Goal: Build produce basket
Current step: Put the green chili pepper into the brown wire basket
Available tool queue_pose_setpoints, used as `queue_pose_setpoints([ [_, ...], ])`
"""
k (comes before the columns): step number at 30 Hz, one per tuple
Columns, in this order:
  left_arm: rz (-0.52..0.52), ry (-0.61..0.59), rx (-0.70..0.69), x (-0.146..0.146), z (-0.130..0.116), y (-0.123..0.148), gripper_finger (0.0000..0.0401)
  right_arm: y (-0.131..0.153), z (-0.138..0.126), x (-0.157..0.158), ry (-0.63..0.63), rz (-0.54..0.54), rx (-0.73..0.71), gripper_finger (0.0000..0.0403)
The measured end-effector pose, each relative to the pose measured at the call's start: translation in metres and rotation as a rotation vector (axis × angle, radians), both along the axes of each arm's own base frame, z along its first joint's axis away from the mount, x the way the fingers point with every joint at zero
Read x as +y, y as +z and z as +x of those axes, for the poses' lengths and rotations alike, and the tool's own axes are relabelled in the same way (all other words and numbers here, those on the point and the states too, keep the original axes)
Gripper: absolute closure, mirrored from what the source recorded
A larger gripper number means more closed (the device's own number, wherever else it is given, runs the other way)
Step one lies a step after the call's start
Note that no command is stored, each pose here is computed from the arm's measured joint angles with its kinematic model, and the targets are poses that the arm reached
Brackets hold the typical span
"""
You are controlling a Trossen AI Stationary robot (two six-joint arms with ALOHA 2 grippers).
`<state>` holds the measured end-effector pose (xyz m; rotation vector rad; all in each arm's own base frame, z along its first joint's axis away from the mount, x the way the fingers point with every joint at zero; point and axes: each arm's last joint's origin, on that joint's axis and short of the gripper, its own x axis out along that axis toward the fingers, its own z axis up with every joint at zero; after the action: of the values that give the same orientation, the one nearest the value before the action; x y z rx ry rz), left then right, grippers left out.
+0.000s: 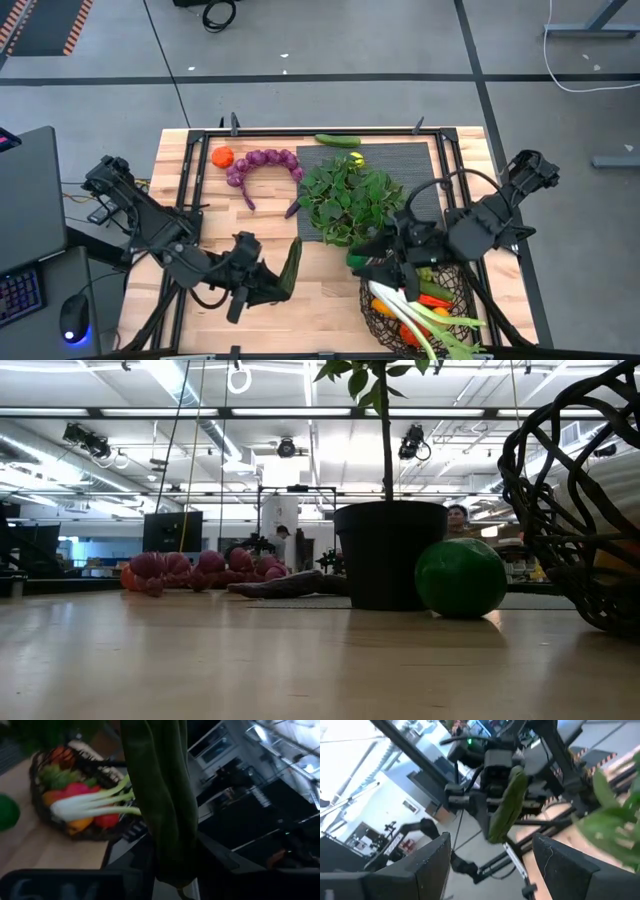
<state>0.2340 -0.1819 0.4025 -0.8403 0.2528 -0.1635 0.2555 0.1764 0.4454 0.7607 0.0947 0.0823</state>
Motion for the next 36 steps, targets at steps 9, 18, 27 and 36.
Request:
queue_pose_setpoints([
  [9, 0.064, 0.060, -0.131, 0.013, 0.011, 0.012, 0.0285, 0.005, 0.010, -0.015, -0.056, -0.071, -0.054, 0.0121],
  [18, 0.076, 0.128, -0.265, 0.028, 0.023, 0.024, 0.0285, 0.018, 0.015, -0.020, -0.067, -0.105, -0.193, 0.0121],
  [27, 0.176, 0.118, -0.334, 0.020, 0.035, 0.020, 0.0285, -0.001, 0.052, -0.009, -0.037, -0.144, -0.249, 0.0121],
  [36, 0.191, 0.077, -0.310, 0.005, 0.040, 0.009, 0.0285, -0.004, 0.064, -0.021, -0.044, -0.132, -0.269, 0.0121],
])
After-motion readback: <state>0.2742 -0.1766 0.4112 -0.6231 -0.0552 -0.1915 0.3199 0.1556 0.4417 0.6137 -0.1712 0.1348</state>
